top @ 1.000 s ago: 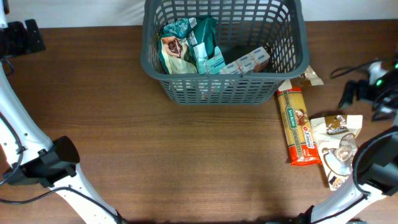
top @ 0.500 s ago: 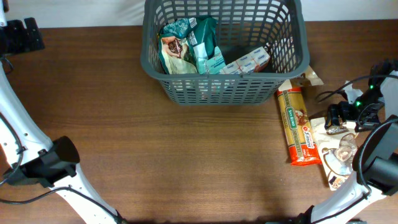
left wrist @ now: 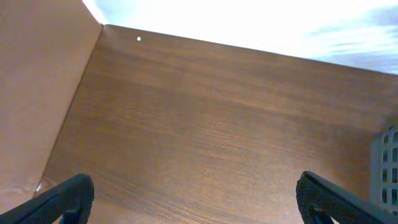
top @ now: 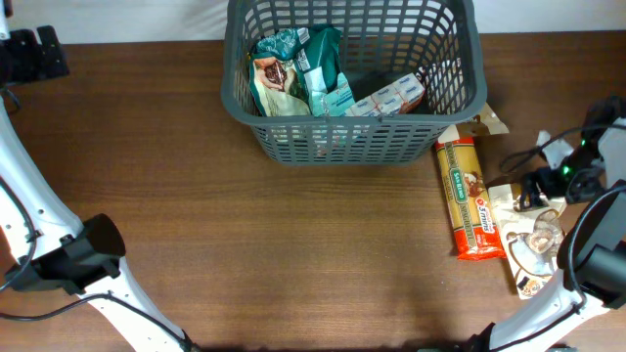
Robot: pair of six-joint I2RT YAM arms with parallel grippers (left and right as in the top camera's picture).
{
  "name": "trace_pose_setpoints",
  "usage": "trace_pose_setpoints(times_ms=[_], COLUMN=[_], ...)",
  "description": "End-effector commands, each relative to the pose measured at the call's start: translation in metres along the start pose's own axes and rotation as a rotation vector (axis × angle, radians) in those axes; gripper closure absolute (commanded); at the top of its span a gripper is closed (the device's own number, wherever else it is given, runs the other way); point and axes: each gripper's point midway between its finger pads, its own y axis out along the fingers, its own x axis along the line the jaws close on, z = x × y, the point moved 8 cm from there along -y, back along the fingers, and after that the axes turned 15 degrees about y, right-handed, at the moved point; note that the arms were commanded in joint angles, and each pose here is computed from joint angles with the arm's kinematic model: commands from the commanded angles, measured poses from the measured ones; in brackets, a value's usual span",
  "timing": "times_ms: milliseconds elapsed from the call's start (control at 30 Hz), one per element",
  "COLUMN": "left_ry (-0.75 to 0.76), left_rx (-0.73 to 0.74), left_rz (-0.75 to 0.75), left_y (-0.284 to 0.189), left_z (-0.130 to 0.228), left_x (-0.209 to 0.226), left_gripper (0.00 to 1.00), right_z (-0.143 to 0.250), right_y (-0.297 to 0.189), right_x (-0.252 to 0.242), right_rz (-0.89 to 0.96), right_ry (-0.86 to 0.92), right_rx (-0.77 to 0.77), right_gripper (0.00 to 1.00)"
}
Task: Pack container
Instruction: 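Lower the rice bag into the grey basket and open the right gripper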
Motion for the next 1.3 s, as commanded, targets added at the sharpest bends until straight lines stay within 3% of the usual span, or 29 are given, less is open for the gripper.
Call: trace_pose_setpoints(times_ms=[0, 233, 300, 333, 400, 433, 467, 667, 800, 1067, 1267], left_ry=[0.015, 0.017, 0.017, 0.017, 0.017, 0.017, 0.017, 0.017, 0.017, 0.017, 0.018], left_rx=[-0.01, -0.02, -0.022, -0.022, -0.022, -0.022, -0.022, -0.022, -0.022, -0.023, -0.033], left_rz=[-0.003, -0.008, -0.009, -0.009, -0.009, -0.009, -0.009, -0.009, -0.009, -0.01, -0.01], left_y=[0.003, 0.004, 0.004, 0.004, 0.004, 0.004, 0.004, 0.004, 0.004, 0.004, 0.004], left_z=[-0.001, -0.003, -0.003, -0.004, -0.004, -0.004, -0.004, -0.004, -0.004, -0.004, -0.005], left_x=[0.002, 0.003, 0.004, 0.004, 0.004, 0.004, 0.004, 0.004, 0.004, 0.004, 0.004], left_gripper=[0.01, 0.01, 0.01, 0.01, 0.01, 0.01, 0.01, 0.01, 0.01, 0.01, 0.01], right_z=[0.017, 0.036, 0.04, 0.041, 0.043, 0.043, 0.042, 0.028, 0.002, -0.102, -0.137], right_y=[0.035, 0.078, 0.088, 0.094, 0.102, 0.105, 0.107, 0.107, 0.096, -0.051, -0.21], right_x=[-0.003, 0.001, 0.004, 0.006, 0.009, 0.011, 0.011, 0.014, 0.015, 0.015, 0.051], right_rz=[-0.029, -0.043, -0.045, -0.051, -0.066, -0.075, -0.08, -0.134, -0.221, -0.654, -0.715], right_ry=[0.002, 0.021, 0.021, 0.023, 0.034, 0.038, 0.05, 0.091, 0.178, 0.261, 0.02], right_rx=[0.098, 0.12, 0.116, 0.109, 0.091, 0.082, 0.069, -0.027, -0.17, -0.682, -1.042], right_gripper=[0.03, 0.04, 0.09, 0.22, 0.77, 0.93, 0.96, 0.96, 0.96, 0.96, 0.96])
